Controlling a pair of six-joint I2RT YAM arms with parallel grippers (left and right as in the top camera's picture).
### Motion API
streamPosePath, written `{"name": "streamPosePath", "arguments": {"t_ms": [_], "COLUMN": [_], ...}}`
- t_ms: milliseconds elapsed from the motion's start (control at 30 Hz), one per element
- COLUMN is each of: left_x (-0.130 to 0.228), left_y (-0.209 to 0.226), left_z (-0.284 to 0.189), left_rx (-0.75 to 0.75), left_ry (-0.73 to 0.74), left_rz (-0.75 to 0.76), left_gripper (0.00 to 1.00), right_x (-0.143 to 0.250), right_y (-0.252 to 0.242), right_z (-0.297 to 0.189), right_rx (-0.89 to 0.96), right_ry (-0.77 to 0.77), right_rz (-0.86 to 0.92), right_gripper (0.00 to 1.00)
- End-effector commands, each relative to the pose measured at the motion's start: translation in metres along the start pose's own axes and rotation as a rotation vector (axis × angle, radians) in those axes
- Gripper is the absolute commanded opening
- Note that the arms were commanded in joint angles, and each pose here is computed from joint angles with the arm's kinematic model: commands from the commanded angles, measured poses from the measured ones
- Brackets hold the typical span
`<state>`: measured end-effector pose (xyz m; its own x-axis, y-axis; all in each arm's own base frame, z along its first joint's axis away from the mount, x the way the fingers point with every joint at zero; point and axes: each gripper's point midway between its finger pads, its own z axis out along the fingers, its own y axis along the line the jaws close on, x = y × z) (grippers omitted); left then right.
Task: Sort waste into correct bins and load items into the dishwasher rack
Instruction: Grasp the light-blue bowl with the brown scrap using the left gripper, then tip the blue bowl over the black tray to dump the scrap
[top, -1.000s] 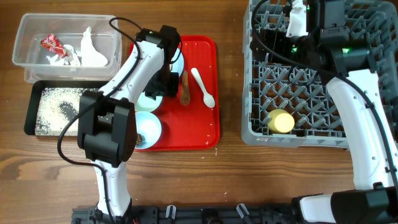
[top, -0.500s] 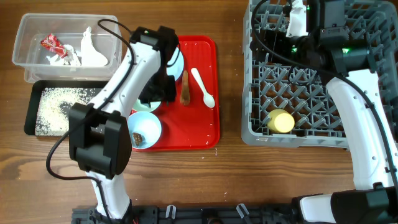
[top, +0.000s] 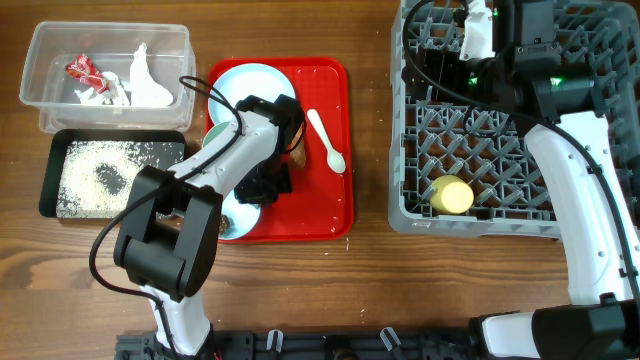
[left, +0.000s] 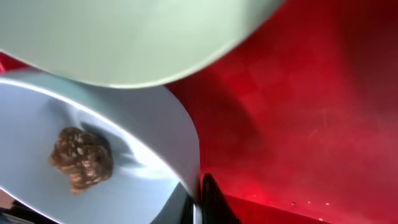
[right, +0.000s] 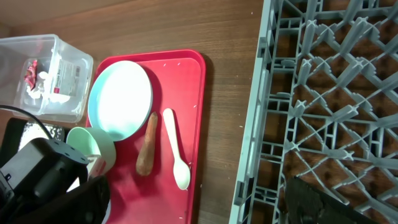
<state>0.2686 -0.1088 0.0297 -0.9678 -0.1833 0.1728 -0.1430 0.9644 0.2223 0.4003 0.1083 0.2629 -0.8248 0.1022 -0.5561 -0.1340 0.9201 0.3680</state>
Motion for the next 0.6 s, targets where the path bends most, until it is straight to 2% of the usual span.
{"name": "streamPosePath", "arguments": {"t_ms": [0,133,267,367,433,567], "left_x": [0.004,0.015,0.011,-0.003,-0.018,-0.04], "left_y": [0.009,0.019,0.001,-0.003,0.015,0.073], "left_z": [-0.008,-0.028,-0.072,-0.11,-0.133,-0.146], "left_rx": [-0.011,-0.043,0.09,0.17,0.221,0.324], "left_ry": [-0.01,0.037,0.011,-0.097,-0.179,-0.222], "left_rz": [-0.014,0.0,0.103,0.131,0.101,0.013], "left_gripper": [0.04,0.04,0.04,0.04,0.04,0.04], "right_x": [-0.003,-0.004,-0.005,-0.004,-0.004,-0.004], "right_y": [-0.003,-0.003,-0.002,-0.003,-0.003,-0.003], "right_z": [0.002,0.002,0.002,0.002,0.002,0.002], "right_rx": [0.016,0.015,0.014,0.015,0.015,0.015], "right_ry": [-0.002,-0.007,-0.013,-0.009,-0.007,-0.008], "right_rz": [-0.017,-0.018,-0.02,-0.019,-0.019,-0.02], "right_gripper": [0.91,0.91,0.91,0.91,0.91,0.91]}}
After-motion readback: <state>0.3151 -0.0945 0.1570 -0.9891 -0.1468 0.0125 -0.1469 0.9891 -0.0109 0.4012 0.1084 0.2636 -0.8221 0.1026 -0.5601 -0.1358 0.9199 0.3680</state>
